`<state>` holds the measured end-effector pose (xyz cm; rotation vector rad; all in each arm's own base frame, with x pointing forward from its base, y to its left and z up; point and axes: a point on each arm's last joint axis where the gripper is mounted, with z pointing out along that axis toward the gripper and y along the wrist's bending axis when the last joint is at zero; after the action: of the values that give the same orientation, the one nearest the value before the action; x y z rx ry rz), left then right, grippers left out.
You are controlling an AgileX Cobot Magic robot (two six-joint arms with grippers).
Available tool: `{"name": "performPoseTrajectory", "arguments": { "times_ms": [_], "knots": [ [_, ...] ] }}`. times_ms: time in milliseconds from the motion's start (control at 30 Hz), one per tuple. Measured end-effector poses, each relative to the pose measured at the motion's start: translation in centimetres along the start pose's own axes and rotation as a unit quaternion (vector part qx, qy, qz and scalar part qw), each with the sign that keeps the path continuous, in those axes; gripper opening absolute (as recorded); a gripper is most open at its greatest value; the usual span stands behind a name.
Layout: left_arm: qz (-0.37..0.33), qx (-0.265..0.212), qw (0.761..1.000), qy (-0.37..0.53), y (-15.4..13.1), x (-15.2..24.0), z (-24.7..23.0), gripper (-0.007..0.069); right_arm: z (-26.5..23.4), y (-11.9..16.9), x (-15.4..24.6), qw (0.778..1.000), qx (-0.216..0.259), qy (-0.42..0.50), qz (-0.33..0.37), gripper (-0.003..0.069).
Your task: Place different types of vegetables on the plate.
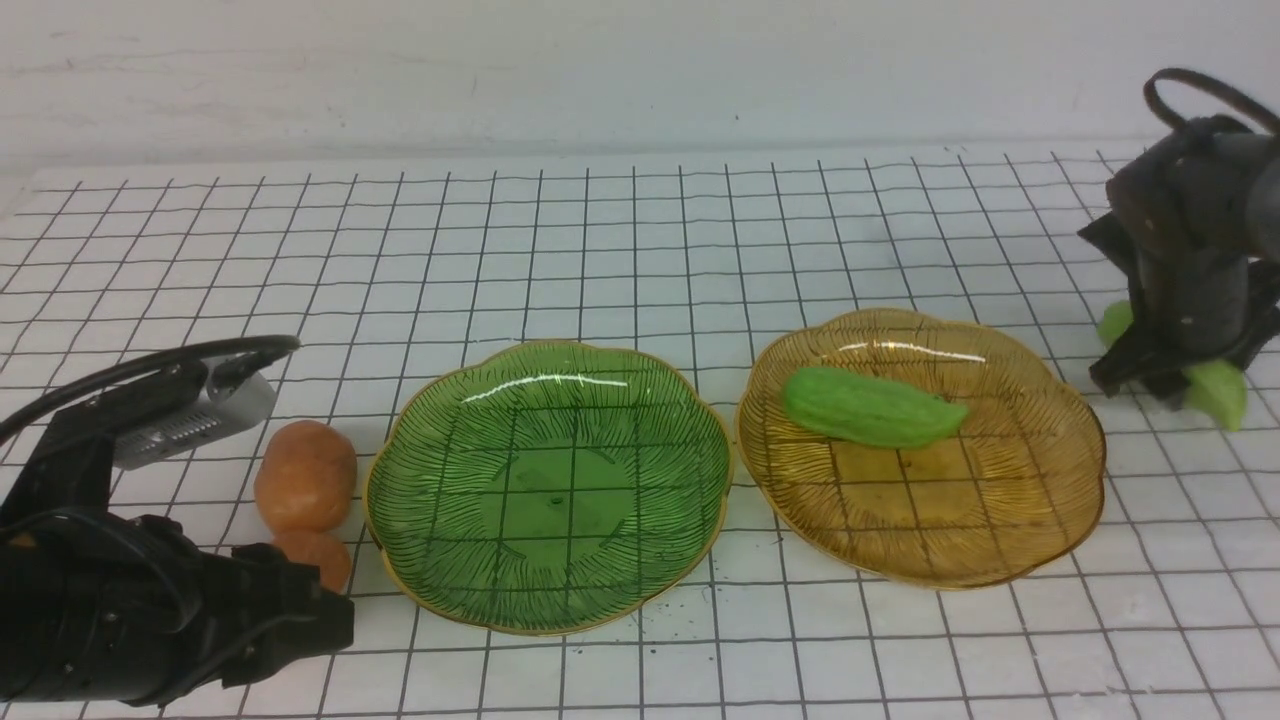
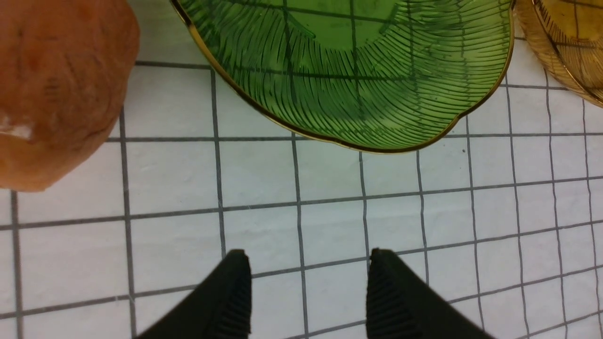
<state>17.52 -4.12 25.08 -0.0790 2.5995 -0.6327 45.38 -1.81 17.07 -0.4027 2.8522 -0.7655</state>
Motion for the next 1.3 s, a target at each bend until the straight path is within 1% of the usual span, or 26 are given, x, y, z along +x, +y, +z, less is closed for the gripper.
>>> {"name": "performPoseTrajectory", "arguments": {
  "times_ms": [67, 100, 133, 167, 200, 233, 267, 300, 367, 400, 433, 467, 567, 600, 800, 833, 900, 1000, 1033, 1167, 1233, 1300],
  "knots": [
    [-0.001, 0.000, 1.000, 0.002, 0.0, 0.0, 0.1, 0.0311, -2.1, -1.4, -0.7, 0.999, 0.005, -0.005, 0.041, 0.0405],
    [-0.001, -0.001, 1.000, 0.003, 0.0, 0.0, 0.1, 0.0311, -3.1, -2.0, -1.1, 0.998, 0.000, -0.015, 0.058, 0.0405],
    [-0.001, -0.001, 1.000, 0.003, 0.0, 0.0, 0.1, 0.0311, -3.3, -2.1, -1.1, 0.998, -0.002, -0.016, 0.062, 0.0405],
    [-0.001, -0.001, 1.000, 0.003, 0.1, 0.0, 0.1, 0.0311, -4.7, -2.6, -1.6, 0.996, -0.019, -0.036, 0.085, 0.0405],
    [-0.001, -0.001, 1.000, 0.003, 0.1, 0.0, 0.1, 0.0311, -6.8, -3.1, -2.0, 0.989, -0.055, -0.065, 0.118, 0.0405],
    [-0.001, -0.001, 1.000, 0.003, 0.1, 0.0, 0.1, 0.0311, -7.4, -3.3, -2.0, 0.988, -0.060, -0.072, 0.124, 0.0405],
    [-0.001, -0.001, 1.000, 0.003, 0.1, 0.0, 0.1, 0.0311, -8.5, -3.4, -1.9, 0.983, -0.087, -0.083, 0.139, 0.0405],
    [-0.001, -0.001, 1.000, 0.003, 0.1, 0.0, 0.1, 0.0311, -10.8, -3.4, -1.7, 0.971, -0.143, -0.105, 0.163, 0.0405],
    [-0.001, -0.001, 1.000, 0.002, 0.0, 0.0, 0.1, 0.0311, -13.2, -3.3, -1.3, 0.954, -0.204, -0.127, 0.180, 0.0405],
    [-0.001, -0.001, 1.000, 0.002, 0.0, 0.0, 0.1, 0.0311, -13.3, -3.2, -1.4, 0.952, -0.210, -0.128, 0.181, 0.0405],
    [-0.001, 0.000, 1.000, 0.002, 0.0, 0.0, 0.1, 0.0311, -15.2, -2.7, -0.9, 0.940, -0.252, -0.143, 0.180, 0.0405],
    [-0.001, 0.000, 1.000, 0.002, 0.0, 0.0, 0.1, 0.0311, -15.5, -2.2, -0.7, 0.938, -0.263, -0.143, 0.175, 0.0405],
    [-0.001, -0.001, 1.000, 0.001, 0.0, -0.1, 0.1, 0.0311, -15.7, -0.2, -0.1, 0.940, -0.278, -0.128, 0.150, 0.0405],
    [-0.001, -0.001, 1.000, 0.001, 0.0, -0.1, 0.1, 0.0311, -15.2, 1.1, 0.3, 0.944, -0.281, -0.111, 0.135, 0.0405],
    [-0.001, -0.006, 1.000, -0.020, 0.1, -0.4, 0.1, 0.0311, -12.1, 7.7, 2.0, 0.962, -0.267, -0.023, 0.049, 0.0405],
    [-0.001, -0.006, 1.000, -0.020, 0.1, -0.4, 0.1, 0.0311, -12.2, 7.8, 2.0, 0.962, -0.268, -0.023, 0.047, 0.0405],
    [-0.001, -0.008, 1.000, -0.028, 0.2, -0.6, 0.1, 0.0311, -11.6, 9.5, 2.2, 0.963, -0.267, -0.007, 0.028, 0.0405],
    [-0.001, -0.010, 0.999, -0.032, 0.2, -0.7, 0.1, 0.0311, -11.8, 10.3, 2.2, 0.962, -0.272, -0.005, 0.026, 0.0423],
    [-0.001, -0.010, 0.999, -0.033, 0.2, -0.7, 0.1, 0.0311, -12.0, 10.6, 2.2, 0.961, -0.273, -0.004, 0.029, 0.0440],
    [0.001, -0.014, 0.999, -0.043, 0.3, -0.9, 0.1, 0.0311, -12.7, 11.8, 2.2, 0.960, -0.277, -0.003, 0.037, 0.0622],
    [0.007, -0.020, 0.999, -0.043, 0.4, -0.9, 0.1, 0.0311, -13.0, 12.3, 2.2, 0.959, -0.281, -0.004, 0.034, 0.0666],
    [0.013, -0.025, 0.999, -0.041, 0.5, -0.8, 0.1, 0.0311, -13.5, 12.5, 2.5, 0.958, -0.285, -0.007, 0.032, 0.0680]
  ]
}}
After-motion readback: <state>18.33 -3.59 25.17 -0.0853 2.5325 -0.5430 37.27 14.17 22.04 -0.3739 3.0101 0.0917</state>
